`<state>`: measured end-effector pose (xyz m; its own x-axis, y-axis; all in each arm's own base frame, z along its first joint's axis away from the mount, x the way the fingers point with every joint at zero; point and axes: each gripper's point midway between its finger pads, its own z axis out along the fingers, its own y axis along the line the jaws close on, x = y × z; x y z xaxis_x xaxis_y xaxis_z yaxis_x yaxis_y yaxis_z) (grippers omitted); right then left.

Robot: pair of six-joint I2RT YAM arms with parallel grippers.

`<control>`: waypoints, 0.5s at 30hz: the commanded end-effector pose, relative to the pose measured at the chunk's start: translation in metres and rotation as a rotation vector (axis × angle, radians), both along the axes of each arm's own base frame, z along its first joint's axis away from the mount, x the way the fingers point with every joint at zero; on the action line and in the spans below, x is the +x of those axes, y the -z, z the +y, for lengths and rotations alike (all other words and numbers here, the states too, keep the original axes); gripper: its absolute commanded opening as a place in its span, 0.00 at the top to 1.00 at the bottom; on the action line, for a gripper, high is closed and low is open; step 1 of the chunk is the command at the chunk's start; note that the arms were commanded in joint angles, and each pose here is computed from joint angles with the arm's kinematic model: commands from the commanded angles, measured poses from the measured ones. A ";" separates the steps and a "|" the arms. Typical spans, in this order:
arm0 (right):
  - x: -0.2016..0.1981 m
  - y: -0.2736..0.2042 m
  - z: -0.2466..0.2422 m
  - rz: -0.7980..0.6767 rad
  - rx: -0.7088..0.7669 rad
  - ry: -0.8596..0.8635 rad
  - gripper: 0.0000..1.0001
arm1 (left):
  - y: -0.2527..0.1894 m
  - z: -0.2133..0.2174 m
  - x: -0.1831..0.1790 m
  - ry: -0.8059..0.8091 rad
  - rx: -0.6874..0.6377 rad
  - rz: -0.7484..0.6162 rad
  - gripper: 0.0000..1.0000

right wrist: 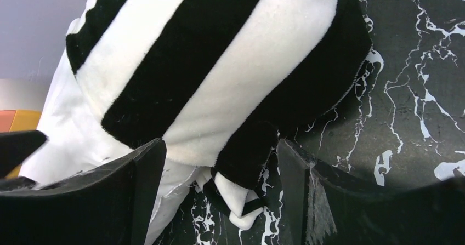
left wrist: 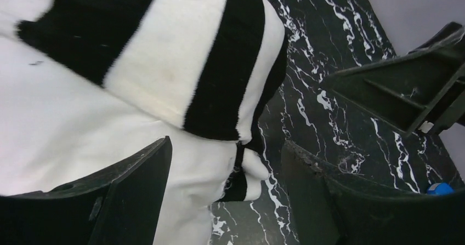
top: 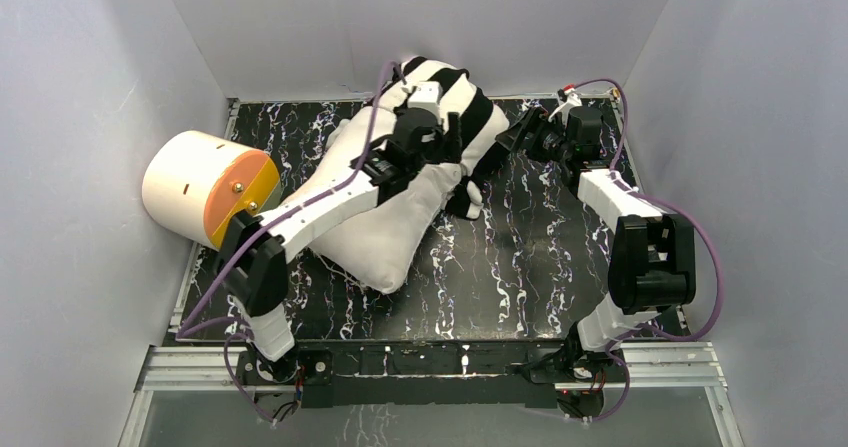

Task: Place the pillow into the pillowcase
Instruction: Stuff the pillow into the pillowcase.

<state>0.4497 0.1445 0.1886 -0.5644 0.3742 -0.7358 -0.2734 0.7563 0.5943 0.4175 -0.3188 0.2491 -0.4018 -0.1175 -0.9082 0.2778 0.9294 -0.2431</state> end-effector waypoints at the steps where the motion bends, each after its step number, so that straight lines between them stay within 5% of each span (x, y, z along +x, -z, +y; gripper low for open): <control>1: 0.008 -0.019 0.000 -0.049 0.063 0.016 0.18 | 0.032 -0.018 0.011 -0.012 0.107 0.039 0.28; 5: 0.006 -0.006 -0.007 -0.032 0.060 0.036 0.18 | 0.079 -0.038 0.033 -0.059 0.186 0.099 0.26; 9: 0.007 0.001 -0.017 -0.009 0.100 0.072 0.19 | 0.139 -0.019 0.056 -0.190 0.403 0.155 0.26; 11: 0.008 -0.001 -0.018 -0.005 0.114 0.071 0.20 | 0.153 -0.005 0.060 -0.224 0.496 0.179 0.46; 13: 0.007 0.001 -0.020 -0.001 0.113 0.076 0.20 | 0.143 0.006 0.056 -0.236 0.518 0.171 0.86; 15: 0.007 0.008 -0.029 0.011 0.109 0.101 0.21 | 0.115 0.007 0.045 -0.192 0.482 0.138 1.00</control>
<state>0.4497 0.1237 0.1688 -0.5775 0.4799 -0.6605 -0.1696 0.7208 0.6721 0.4762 -0.3555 0.0987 -0.5335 0.1503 -0.8323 0.1233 0.9874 0.0992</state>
